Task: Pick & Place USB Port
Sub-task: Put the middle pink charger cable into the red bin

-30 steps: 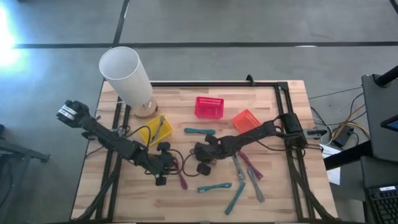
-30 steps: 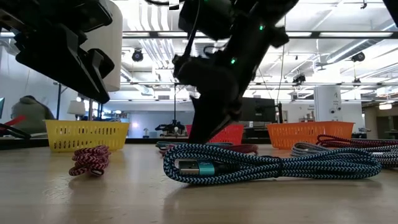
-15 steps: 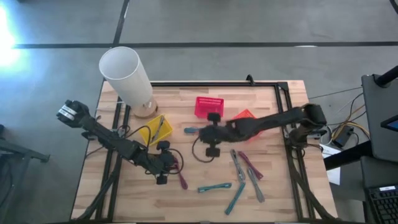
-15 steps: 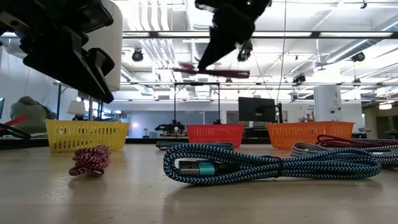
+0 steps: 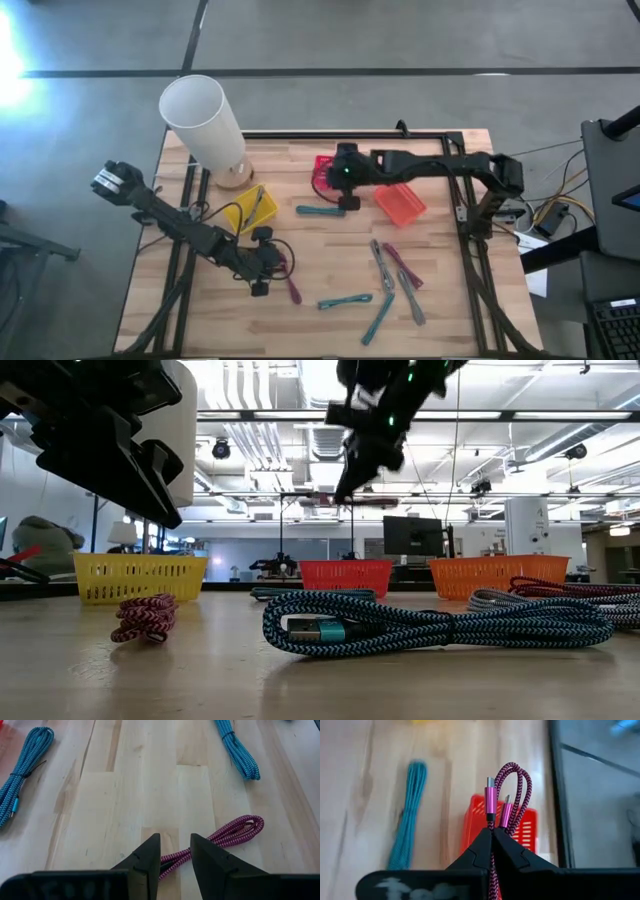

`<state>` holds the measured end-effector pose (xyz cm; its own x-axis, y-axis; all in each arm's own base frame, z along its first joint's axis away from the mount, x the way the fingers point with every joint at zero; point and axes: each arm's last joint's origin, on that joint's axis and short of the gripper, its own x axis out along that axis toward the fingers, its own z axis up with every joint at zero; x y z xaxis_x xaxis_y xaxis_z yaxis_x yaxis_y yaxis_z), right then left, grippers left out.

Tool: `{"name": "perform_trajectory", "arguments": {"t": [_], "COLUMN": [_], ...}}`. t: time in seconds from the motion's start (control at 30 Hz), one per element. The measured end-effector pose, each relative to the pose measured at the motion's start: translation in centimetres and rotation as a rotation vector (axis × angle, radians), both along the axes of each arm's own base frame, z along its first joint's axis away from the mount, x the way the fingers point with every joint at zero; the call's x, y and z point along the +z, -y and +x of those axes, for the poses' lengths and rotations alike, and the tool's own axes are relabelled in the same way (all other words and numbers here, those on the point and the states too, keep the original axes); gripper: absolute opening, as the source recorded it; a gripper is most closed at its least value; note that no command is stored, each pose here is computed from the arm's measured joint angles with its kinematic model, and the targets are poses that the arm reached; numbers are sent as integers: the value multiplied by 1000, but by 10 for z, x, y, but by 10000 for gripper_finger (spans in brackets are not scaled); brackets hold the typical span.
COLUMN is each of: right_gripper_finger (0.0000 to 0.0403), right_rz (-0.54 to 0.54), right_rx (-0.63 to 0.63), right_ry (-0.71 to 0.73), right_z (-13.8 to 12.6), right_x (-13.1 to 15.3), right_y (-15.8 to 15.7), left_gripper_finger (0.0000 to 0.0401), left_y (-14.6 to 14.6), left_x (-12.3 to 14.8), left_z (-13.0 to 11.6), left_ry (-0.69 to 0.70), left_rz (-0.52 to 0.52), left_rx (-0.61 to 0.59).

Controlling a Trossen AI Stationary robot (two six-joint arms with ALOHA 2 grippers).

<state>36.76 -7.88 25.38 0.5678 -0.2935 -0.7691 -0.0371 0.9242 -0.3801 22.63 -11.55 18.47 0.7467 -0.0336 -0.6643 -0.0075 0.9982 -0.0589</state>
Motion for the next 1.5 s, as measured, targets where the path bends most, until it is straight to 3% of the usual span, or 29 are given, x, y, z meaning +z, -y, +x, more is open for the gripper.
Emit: {"name": "perform_trajectory", "arguments": {"t": [0.17, 0.57, 0.93, 1.27, 1.5], "right_gripper_finger": [8, 8, 8, 8, 8], "right_rz": [-46, -34, -80, -87, -102], "right_rx": [150, 134, 158, 209, 193], "right_ry": [-97, -173, -165, -234, -246], "right_z": [5, 13, 13, 17, 17], "right_x": [-24, -60, -59, -82, -84], "right_y": [23, 42, 50, 54, 54], "left_gripper_finger": [108, 108, 108, 108, 108], "left_y": [0, 0, 0, 0, 0], "left_x": [0, 0, 0, 1, 1], "left_z": [0, 0, 0, 1, 1], "left_ry": [0, -1, 3, 14, 14], "left_rz": [0, 1, -1, -7, -7], "left_rx": [0, 0, 0, 0, 0]}}
